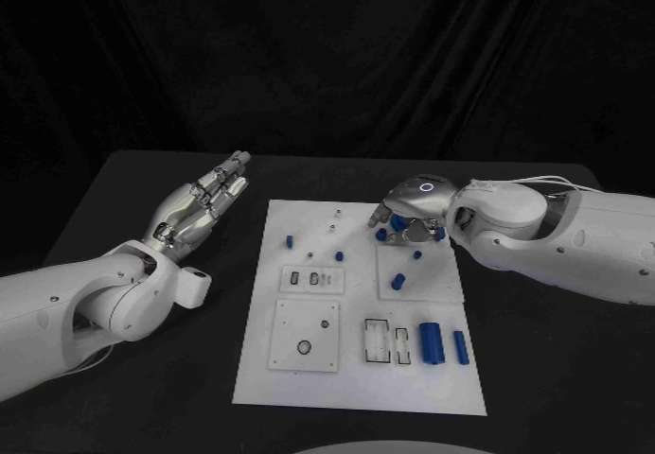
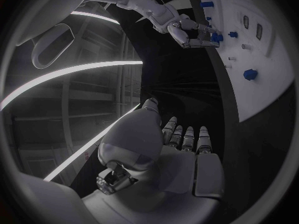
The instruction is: Assemble the parts on the task board
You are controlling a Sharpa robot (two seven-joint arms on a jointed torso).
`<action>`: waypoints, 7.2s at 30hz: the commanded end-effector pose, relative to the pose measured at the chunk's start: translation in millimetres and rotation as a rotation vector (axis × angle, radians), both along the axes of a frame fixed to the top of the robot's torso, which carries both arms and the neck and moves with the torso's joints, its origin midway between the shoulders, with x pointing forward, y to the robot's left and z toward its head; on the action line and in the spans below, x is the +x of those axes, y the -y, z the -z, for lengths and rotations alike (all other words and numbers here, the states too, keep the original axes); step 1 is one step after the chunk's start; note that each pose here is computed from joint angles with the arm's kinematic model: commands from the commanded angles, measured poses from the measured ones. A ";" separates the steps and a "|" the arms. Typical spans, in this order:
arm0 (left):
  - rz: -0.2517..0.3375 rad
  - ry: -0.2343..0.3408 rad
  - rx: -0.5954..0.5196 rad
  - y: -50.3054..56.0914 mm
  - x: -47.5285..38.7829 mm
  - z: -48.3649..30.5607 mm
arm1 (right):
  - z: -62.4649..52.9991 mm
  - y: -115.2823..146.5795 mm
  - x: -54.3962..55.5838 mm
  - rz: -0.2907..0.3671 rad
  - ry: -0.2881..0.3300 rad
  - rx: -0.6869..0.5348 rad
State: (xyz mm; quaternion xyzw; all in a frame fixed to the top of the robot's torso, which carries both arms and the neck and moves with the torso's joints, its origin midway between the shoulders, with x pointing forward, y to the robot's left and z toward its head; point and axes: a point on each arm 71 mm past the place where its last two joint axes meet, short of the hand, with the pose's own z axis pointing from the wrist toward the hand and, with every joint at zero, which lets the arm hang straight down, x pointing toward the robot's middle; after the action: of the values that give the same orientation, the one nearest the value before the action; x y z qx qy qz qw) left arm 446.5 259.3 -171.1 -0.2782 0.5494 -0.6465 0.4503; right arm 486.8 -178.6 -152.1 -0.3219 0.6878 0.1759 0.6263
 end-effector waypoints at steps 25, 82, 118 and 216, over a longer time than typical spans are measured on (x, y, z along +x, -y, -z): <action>0.033 0.028 -0.018 -0.5 4.4 -2.5 | 9.2 -2.8 4.2 -0.024 0.013 0.014; 0.046 0.004 -0.006 2.0 11.7 1.5 | -22.7 -63.2 47.3 -0.064 0.090 0.090; 0.066 -0.008 -0.007 6.2 14.3 3.0 | -2.7 -79.2 51.9 -0.040 0.020 0.029; 0.071 -0.028 -0.003 -2.6 14.5 4.8 | 8.0 61.8 17.3 0.279 -0.025 0.142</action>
State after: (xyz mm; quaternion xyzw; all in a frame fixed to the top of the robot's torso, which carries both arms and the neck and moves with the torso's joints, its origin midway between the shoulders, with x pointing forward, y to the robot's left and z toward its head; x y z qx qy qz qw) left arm 461.0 263.8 -177.7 -0.2740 0.5659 -0.6520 0.4238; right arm 502.7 -237.8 -156.1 -0.1816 0.7038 0.1582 0.6683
